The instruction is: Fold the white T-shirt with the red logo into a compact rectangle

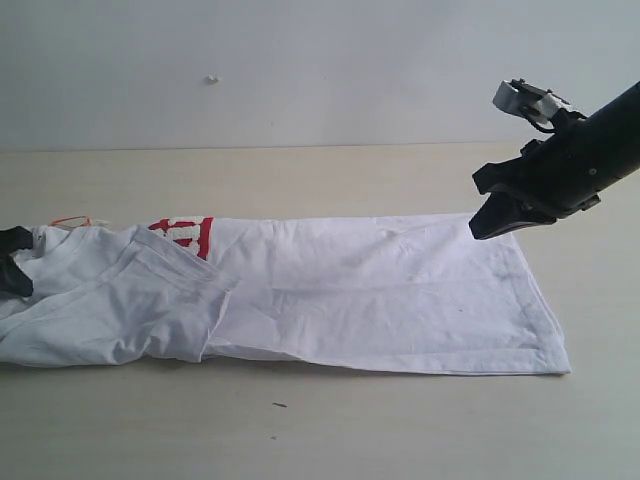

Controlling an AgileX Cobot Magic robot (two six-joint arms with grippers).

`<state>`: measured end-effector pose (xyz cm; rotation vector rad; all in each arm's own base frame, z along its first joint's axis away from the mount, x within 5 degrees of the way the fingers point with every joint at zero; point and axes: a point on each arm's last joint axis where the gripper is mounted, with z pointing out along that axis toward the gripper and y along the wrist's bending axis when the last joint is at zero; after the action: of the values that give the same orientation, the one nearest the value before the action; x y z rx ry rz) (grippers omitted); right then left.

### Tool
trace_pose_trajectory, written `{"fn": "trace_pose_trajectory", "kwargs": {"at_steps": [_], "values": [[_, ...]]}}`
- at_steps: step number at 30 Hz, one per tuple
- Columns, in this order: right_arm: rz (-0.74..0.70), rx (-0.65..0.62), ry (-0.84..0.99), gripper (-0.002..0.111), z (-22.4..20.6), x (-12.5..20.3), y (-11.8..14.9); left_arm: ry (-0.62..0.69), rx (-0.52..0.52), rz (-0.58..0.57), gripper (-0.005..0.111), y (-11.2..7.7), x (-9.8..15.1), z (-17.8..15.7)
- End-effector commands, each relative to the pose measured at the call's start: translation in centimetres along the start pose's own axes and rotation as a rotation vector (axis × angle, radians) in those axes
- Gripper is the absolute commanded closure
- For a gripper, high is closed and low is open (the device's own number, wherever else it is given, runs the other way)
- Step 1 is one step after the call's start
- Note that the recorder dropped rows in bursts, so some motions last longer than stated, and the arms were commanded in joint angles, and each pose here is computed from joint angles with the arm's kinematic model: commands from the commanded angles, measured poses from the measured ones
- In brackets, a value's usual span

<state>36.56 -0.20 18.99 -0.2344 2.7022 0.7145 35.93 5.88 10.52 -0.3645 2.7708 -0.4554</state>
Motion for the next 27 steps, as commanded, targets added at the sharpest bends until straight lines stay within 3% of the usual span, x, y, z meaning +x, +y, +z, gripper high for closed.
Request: {"fn": "trace_pose_trajectory", "kwargs": {"at_steps": [1,8,16,18,19,27], "values": [[-0.003,0.002,-0.005,0.108,-0.3,0.0,0.2,0.092,0.036,0.004,0.105,-0.1,1.2,0.6],[0.046,0.024,-0.043,0.105,-0.9,-0.4,0.3,0.045,0.111,-0.005,0.107,-1.9,0.6,-2.2],[0.097,0.048,-0.074,0.072,-2.4,-0.8,1.1,-0.088,0.229,0.088,0.107,-7.4,-0.3,-7.9],[0.112,0.064,-0.074,0.066,-2.8,-0.7,1.2,-0.103,0.267,0.15,0.107,-9.6,-0.3,-9.3],[0.123,0.086,-0.09,0.062,-3.3,-0.8,1.3,-0.12,0.315,0.184,0.107,-12.1,-0.2,-10.5],[0.115,0.169,-0.164,0.059,-7.9,-1.0,3.5,-0.152,0.499,0.33,0.107,-23.2,1.2,-12.9]]}}
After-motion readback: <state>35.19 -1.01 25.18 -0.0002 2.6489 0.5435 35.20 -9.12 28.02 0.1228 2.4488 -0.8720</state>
